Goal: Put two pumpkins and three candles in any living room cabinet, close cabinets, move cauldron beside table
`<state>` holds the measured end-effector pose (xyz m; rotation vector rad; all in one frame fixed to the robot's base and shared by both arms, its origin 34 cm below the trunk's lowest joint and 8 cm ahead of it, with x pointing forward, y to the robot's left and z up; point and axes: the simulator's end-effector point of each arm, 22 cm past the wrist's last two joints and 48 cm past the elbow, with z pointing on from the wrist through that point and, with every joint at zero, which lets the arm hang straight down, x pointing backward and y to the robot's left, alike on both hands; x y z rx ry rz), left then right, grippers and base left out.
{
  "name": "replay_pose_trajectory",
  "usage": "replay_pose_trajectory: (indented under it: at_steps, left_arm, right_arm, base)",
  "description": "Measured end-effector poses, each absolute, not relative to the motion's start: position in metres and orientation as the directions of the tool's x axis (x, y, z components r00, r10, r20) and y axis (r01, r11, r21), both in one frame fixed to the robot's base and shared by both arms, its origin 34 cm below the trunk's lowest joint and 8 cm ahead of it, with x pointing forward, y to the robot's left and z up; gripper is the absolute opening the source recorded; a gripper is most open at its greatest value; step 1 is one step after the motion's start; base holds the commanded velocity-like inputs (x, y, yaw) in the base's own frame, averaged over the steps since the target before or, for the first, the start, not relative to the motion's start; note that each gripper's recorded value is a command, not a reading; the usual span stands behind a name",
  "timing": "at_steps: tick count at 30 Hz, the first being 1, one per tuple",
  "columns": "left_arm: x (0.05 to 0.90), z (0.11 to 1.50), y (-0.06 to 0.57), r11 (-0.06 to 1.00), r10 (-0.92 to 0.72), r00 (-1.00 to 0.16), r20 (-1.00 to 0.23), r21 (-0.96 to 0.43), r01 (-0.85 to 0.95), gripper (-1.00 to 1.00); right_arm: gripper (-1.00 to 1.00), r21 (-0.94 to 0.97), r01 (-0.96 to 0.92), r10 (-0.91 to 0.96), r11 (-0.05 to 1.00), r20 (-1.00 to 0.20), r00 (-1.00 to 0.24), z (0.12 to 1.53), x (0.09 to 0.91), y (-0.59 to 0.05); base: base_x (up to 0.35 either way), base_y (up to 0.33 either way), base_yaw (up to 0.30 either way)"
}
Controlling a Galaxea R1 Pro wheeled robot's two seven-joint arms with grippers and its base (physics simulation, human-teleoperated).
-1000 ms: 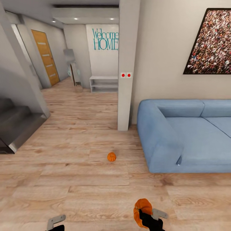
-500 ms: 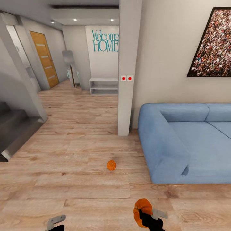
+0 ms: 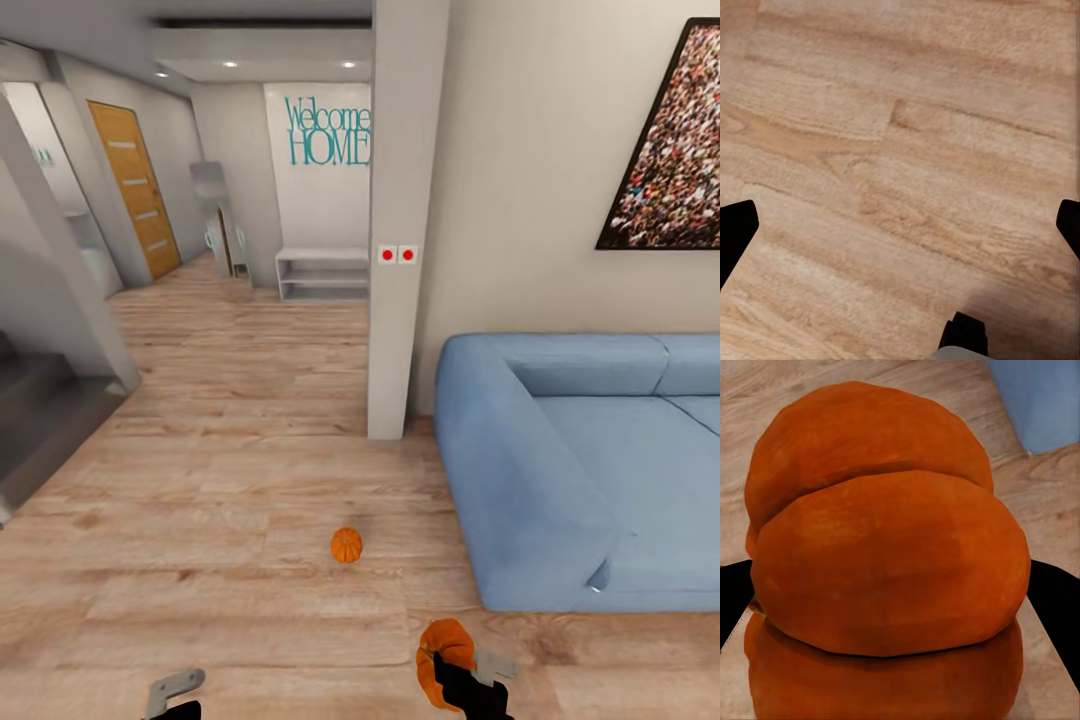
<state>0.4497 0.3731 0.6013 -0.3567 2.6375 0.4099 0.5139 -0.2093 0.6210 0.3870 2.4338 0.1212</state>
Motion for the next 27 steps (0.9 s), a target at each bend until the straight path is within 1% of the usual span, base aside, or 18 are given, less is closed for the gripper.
replay_pose_trajectory:
  at_steps: [17,27]
  left_arm:
    - [0.4497,0.6013,0.3732,0.922,-0.181,-0.867,-0.463,0.226,-0.313,1.0]
    - [0.4497,0.6013,0.3733,0.922,-0.181,-0.867,-0.463,0.226,-0.314,1.0]
  right_arm:
    - [-1.0,0.184,0.245,0.306,0.952,-0.602,-0.737,0.621,0.5138,-0.2092]
    - [-1.0,0.184,0.242,0.304,0.953,-0.603,-0.738,0.6212,0.5143,-0.2086]
  base:
    - [0.332,0.002,0.0]
    - [0.315,0.121,0.0]
